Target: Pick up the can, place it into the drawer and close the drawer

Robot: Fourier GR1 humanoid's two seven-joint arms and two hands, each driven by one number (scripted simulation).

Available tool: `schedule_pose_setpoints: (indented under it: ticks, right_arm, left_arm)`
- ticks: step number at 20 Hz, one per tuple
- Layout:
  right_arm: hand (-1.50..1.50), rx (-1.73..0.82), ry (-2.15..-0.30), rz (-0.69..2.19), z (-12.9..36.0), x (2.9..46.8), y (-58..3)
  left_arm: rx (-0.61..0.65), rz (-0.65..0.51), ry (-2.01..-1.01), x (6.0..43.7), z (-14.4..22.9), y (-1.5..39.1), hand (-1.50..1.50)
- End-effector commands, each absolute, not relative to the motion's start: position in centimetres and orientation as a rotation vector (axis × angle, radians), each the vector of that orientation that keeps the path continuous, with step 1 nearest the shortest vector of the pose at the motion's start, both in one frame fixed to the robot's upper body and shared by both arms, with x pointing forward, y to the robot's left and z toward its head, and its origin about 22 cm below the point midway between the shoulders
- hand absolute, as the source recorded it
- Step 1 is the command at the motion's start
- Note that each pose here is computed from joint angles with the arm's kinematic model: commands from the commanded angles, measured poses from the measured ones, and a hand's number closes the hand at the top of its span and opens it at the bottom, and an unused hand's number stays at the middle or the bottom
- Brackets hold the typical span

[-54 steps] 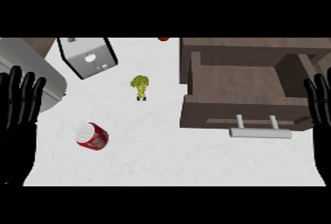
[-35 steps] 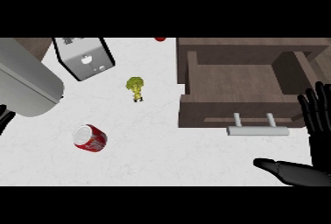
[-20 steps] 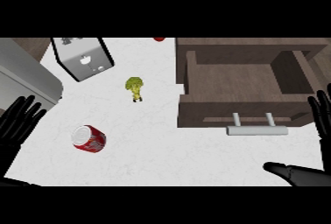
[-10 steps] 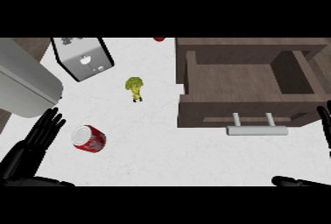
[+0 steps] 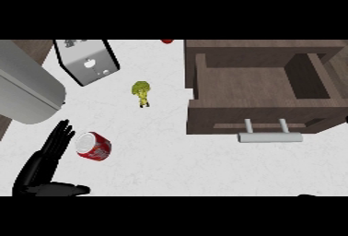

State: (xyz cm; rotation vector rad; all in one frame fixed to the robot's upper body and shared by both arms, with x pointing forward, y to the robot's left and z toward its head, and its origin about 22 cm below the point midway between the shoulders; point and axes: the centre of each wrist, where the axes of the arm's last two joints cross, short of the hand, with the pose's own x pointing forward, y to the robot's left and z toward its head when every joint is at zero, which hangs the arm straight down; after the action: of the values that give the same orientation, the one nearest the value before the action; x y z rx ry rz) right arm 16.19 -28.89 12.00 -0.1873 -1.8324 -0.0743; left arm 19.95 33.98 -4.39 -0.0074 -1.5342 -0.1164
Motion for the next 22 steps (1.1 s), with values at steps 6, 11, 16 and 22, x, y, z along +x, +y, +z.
schedule_pose_setpoints:
  ticks: [6,11,16,22]
  right_arm:
    - [-1.50,-0.182,-1.853,-0.074,12.6,16.2,-28.7]
    - [-1.50,-0.207,-1.837,-0.071,13.2,17.1,-30.2]
    - [-1.50,-0.200,-1.842,-0.048,13.3,14.5,-28.8]
    - [-1.50,-0.193,-1.833,-0.051,12.4,17.0,-29.6]
  left_arm:
    - [0.003,-0.093,-1.510,20.6,-8.5,35.0,-1.50]
    - [0.005,-0.098,-1.482,22.4,-11.1,33.4,-1.50]
    - [0.013,-0.052,-1.470,22.8,-13.1,32.8,-1.50]
    - [0.001,-0.081,-1.461,24.5,-13.7,34.8,-1.50]
